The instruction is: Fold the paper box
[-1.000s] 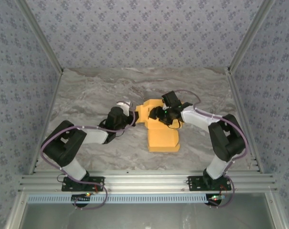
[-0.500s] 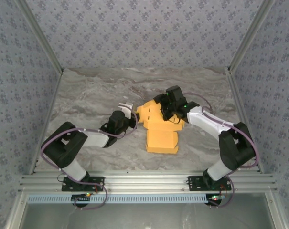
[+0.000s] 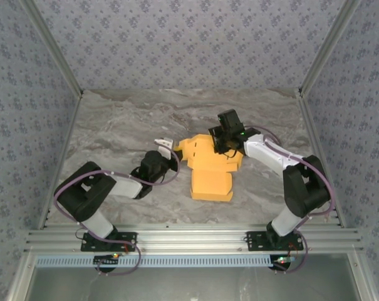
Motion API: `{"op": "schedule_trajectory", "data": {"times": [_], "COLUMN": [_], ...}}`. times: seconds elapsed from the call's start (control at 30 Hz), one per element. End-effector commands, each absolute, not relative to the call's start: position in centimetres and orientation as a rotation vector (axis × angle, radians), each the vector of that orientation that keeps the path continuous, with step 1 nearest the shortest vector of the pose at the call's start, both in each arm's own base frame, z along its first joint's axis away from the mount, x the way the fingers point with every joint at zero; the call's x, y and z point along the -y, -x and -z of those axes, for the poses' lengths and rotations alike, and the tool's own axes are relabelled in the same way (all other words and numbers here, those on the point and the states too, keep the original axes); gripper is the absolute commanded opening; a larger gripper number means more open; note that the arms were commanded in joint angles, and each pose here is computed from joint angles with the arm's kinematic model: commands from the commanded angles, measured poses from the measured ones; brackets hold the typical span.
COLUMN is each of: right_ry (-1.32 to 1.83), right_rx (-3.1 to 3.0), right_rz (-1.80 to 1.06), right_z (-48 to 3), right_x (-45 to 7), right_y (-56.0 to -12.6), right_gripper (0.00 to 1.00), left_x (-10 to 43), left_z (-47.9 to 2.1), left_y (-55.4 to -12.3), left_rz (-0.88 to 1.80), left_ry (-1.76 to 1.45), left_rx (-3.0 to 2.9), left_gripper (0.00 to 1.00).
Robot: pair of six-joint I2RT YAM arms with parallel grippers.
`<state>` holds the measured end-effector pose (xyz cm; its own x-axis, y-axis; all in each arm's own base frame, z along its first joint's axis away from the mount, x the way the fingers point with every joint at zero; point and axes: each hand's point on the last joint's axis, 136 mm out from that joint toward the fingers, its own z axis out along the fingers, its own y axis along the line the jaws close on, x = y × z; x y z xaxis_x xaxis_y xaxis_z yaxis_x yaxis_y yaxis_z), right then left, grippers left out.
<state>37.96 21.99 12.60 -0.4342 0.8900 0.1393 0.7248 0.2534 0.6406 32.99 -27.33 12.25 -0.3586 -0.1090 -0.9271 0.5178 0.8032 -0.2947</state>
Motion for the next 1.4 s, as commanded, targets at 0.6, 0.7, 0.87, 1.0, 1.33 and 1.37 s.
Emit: {"op": "schedule_trajectory", "data": {"times": [0.6, 0.7, 0.87, 1.0, 1.33, 1.37], "right_ry": [-1.092, -1.052, -0.975, -0.93, -0.821, -0.807], "right_rx": [-2.335, -2.302, -2.229, -2.167, -2.128, -2.118], "right_rz": [-0.992, -1.132, -1.355, -1.452, -1.516, -1.521], "right_z": [-12.6, -12.7, -12.6, -13.6, -15.3, -15.2], "right_x": [-23.0, -23.4, -24.0, -24.1, -24.7, -24.8], "right_y": [-38.4, -38.8, -39.3, -39.3, -39.3, -39.4], "right_gripper": [0.0, 0.0, 0.0, 0.0, 0.0, 0.0], "left_x": [24.7, 24.4, 26.0, 26.1, 24.4, 24.4], "left_z": [-14.2, -13.2, -11.9, -11.4, -11.5, -11.2], "left_y": [-31.0, -30.1, -28.9, -29.0, -29.2, -29.2], "left_rz": [0.819, 0.764, 0.838, 0.849, 0.703, 0.693], "left_ry": [-0.367, -0.475, -0.595, -0.584, -0.598, -0.615], "left_rx": [-1.817, -1.817, -1.818, -1.809, -1.804, -1.812], "left_gripper": [0.89, 0.89, 0.89, 0.89, 0.9, 0.9]}}
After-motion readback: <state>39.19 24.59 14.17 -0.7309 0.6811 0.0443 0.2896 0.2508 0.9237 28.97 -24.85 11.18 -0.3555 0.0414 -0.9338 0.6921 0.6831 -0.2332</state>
